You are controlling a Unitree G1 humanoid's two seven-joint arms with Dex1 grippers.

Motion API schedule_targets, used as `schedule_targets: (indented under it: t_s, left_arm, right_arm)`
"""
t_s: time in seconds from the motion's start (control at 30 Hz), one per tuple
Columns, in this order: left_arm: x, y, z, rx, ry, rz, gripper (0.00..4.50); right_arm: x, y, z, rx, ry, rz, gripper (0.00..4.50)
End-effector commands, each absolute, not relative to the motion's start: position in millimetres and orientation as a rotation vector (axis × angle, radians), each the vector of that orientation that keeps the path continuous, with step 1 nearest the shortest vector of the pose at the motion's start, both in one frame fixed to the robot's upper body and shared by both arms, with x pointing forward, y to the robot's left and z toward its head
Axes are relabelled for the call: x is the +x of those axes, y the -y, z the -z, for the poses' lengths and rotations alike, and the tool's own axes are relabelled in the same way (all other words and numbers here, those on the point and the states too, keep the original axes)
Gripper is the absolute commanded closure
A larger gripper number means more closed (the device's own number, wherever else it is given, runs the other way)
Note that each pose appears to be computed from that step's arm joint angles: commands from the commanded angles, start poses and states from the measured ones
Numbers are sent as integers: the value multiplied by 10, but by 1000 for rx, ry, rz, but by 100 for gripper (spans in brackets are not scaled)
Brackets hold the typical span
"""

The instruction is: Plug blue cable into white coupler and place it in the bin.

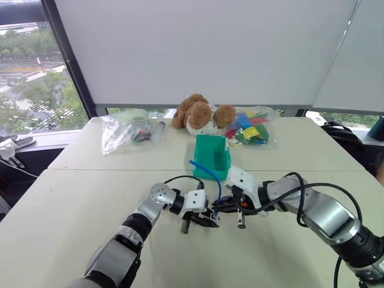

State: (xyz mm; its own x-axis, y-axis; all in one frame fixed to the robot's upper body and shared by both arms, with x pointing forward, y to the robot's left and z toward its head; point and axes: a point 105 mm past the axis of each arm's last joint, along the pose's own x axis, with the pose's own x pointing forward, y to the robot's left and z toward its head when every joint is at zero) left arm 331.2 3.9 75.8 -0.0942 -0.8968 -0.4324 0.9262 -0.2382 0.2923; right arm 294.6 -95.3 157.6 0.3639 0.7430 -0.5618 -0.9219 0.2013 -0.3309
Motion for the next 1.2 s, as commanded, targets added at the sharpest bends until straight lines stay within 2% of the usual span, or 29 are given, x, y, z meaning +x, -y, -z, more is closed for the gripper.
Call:
schedule_targets:
  t_s: [0.03, 0.73, 1.2]
  left_arm:
    - [3307, -107, -561, 642, -167, 1683, 414]
    - [3305, -92, -562, 637, -165, 1687, 414]
    - [3291, -89, -550, 634, -164, 1691, 414]
  right_arm:
    - [2976, 982, -1584, -703, -293, -1173, 450]
    - [3051, 945, -1589, -768, -266, -1193, 450]
    - [2953, 857, -1635, -739, -242, -1258, 450]
